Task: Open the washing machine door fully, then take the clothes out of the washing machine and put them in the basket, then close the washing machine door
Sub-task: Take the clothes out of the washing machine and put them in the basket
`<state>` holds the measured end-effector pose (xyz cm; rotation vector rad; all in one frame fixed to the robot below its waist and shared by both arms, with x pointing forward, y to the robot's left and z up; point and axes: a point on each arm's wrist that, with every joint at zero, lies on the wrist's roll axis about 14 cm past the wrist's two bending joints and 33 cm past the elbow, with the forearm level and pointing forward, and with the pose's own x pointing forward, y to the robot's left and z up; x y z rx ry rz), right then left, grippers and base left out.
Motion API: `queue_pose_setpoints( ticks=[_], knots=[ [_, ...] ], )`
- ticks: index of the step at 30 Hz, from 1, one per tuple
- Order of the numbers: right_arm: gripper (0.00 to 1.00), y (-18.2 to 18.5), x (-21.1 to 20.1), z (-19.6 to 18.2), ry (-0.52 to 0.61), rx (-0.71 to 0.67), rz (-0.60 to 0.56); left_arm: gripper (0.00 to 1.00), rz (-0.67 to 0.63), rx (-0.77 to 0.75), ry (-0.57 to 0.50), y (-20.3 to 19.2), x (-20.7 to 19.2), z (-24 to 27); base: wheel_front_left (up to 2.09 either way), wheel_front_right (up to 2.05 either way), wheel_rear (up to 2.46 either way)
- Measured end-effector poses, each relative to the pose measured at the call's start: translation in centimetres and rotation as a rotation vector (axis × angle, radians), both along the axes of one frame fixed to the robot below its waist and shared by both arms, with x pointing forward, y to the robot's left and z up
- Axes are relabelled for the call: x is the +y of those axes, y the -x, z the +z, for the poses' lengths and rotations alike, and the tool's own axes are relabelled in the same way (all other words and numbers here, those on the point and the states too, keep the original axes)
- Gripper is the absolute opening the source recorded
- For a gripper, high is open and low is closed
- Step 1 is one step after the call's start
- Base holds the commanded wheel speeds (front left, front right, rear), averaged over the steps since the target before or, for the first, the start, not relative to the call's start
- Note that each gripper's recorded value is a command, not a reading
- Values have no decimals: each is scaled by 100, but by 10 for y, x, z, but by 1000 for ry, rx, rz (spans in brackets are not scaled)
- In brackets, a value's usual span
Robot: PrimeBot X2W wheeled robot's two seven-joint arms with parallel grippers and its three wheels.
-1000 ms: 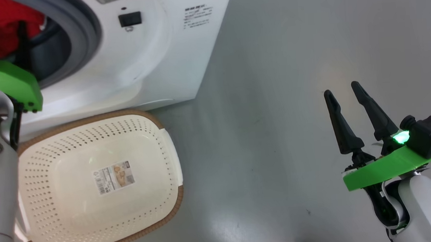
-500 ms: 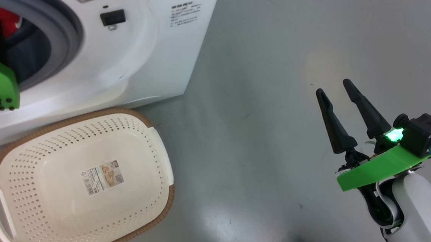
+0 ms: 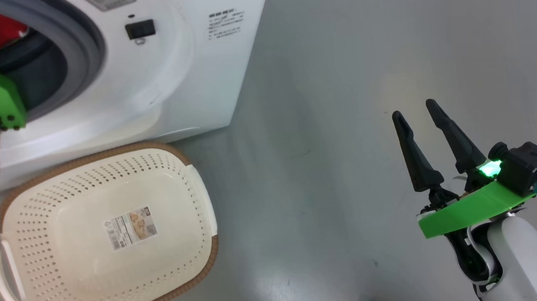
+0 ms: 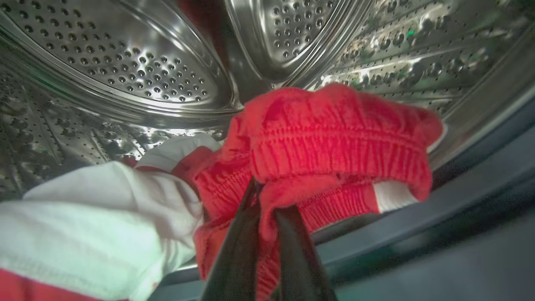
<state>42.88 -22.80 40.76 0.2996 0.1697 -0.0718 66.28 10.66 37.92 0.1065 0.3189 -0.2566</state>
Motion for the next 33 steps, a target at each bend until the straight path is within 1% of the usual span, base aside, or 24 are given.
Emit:
queue_pose_setpoints(
  ticks=[5, 14, 21, 33],
  knots=[
    [100, -2, 4, 7, -7, -22, 11, 0, 50, -85, 131, -3, -6, 33, 0, 0, 0],
    [100, 2, 12, 21, -16, -56, 34, 0, 190, -158, 320, 28, 19, 57, 0, 0, 0],
    [100, 12, 17, 29, -23, -69, 47, 0, 243, -229, 381, 57, 35, 82, 0, 0, 0],
    [100, 18, 24, 42, -29, -103, 70, 0, 286, -381, 429, 95, 59, 129, 0, 0, 0]
  ],
)
